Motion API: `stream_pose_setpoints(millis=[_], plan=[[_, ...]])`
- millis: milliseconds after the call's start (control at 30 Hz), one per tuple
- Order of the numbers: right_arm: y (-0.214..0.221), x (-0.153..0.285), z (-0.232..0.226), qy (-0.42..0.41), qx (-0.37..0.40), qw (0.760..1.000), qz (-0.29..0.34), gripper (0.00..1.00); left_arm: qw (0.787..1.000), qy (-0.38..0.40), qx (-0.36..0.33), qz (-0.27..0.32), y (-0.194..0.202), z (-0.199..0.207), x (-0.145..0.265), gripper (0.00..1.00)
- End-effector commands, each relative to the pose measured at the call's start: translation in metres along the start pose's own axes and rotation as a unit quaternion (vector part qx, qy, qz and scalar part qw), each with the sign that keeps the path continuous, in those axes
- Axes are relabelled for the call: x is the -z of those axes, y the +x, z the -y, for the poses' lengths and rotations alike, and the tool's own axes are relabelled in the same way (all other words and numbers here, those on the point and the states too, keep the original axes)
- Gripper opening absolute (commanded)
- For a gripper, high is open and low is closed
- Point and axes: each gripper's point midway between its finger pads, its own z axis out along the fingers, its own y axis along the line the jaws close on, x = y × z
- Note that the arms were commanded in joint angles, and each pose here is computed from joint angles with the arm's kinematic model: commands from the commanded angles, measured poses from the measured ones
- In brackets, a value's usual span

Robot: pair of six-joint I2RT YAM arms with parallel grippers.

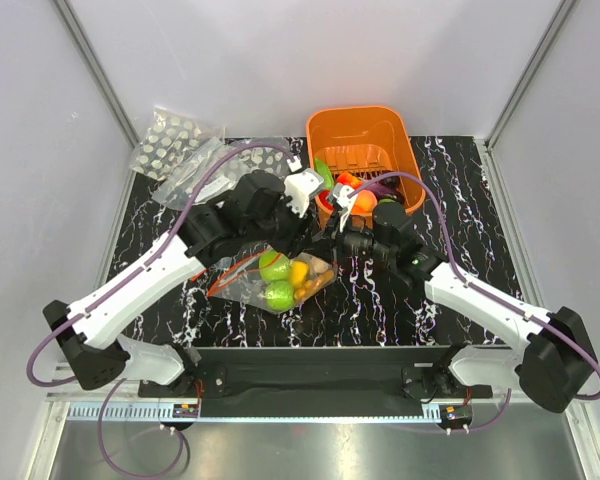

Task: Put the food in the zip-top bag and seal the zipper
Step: Zip the zipper food storage bag at the center of the board.

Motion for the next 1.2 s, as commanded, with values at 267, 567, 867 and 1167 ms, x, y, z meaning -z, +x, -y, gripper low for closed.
stream_pose_setpoints(millis=[267, 567, 867, 1167], plan=[[-0.015, 0.003, -0.014, -0.02, 0.013, 0.999, 0.025, 0.0, 0.998, -0.046, -0.011, 0.05, -0.029, -0.016, 0.014, 0.52], [-0.015, 0.002, -0.013, -0.019, 0.009, 0.999, 0.027, 0.0, 0.999, -0.031, -0.015, 0.02, -0.02, -0.011, 0.002, 0.42], [-0.019, 0.0, -0.012, -0.019, 0.005, 0.999, 0.033, 0.0, 0.999, -0.028, -0.019, 0.002, -0.009, -0.011, -0.006, 0.33], [-0.019, 0.003, -0.011, -0.009, -0.003, 0.999, 0.037, 0.0, 0.996, -0.081, -0.008, -0.021, 0.002, -0.031, -0.011, 0.0]])
